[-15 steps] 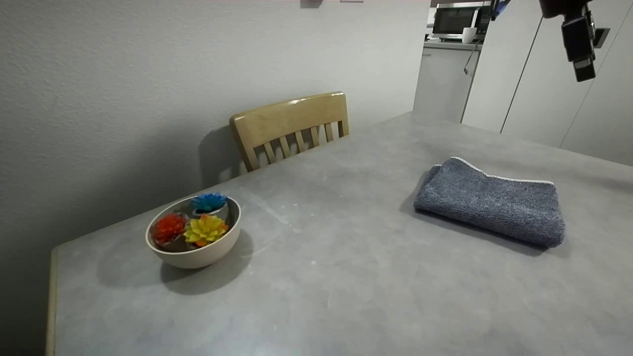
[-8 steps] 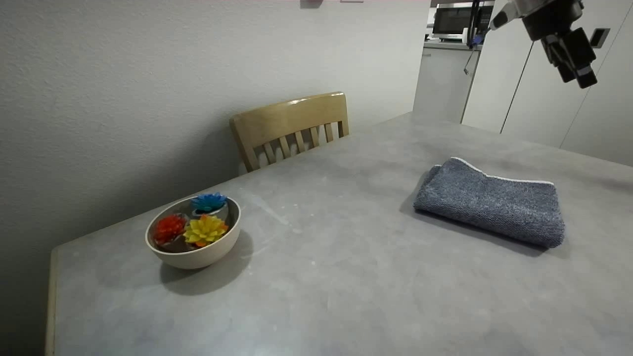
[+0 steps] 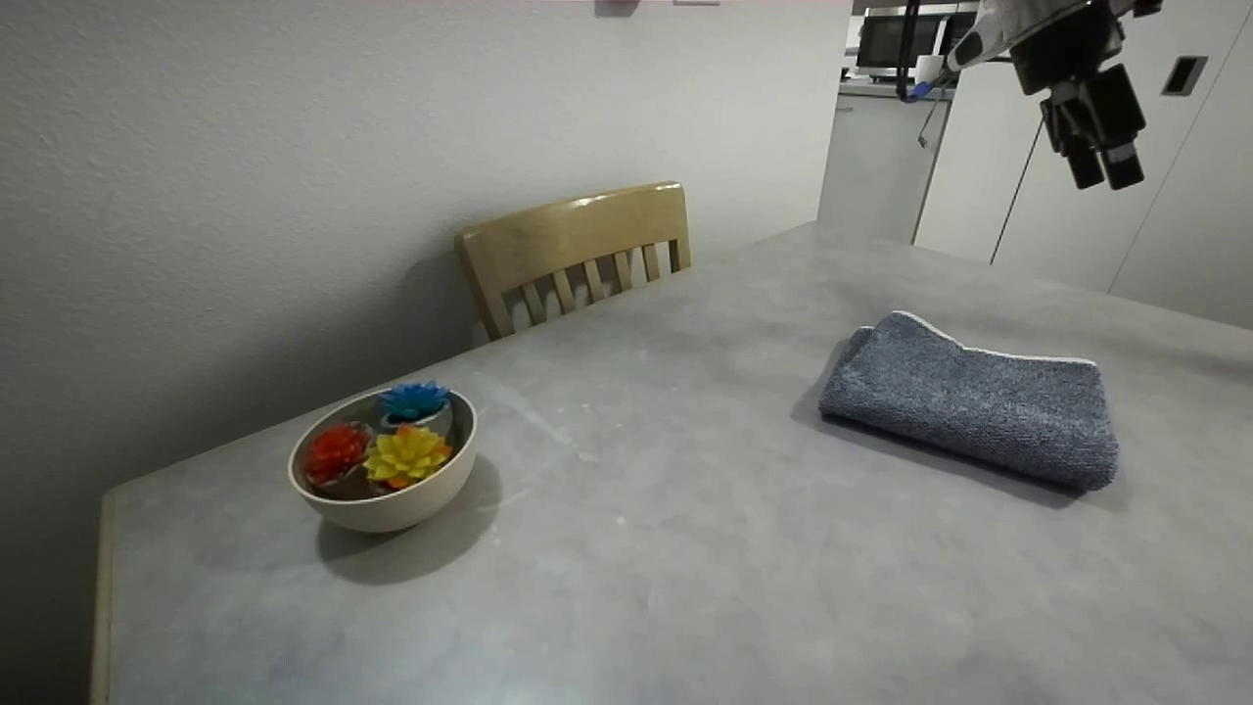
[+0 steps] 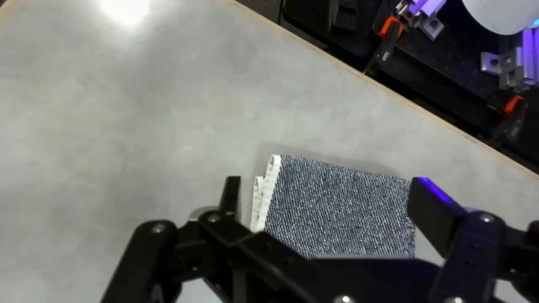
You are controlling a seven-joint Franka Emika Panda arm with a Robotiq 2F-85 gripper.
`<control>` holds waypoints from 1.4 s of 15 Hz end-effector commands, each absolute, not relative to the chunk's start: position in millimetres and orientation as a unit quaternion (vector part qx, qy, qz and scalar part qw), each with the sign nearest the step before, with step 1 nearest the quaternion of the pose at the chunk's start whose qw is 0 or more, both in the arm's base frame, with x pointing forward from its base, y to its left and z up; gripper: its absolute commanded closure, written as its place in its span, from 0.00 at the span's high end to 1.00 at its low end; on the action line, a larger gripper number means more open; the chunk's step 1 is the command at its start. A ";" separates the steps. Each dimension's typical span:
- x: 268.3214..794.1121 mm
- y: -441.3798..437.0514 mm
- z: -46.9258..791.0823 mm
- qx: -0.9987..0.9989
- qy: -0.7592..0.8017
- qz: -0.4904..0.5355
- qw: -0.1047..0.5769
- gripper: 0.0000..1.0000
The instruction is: Unfold the gray towel once
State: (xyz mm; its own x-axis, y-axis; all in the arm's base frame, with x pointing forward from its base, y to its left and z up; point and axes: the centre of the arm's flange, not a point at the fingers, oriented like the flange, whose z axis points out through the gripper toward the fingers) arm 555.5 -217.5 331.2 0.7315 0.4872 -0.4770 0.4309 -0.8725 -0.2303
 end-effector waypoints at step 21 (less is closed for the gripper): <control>579.7 -262.2 241.4 -0.938 -0.126 0.120 0.301 1.00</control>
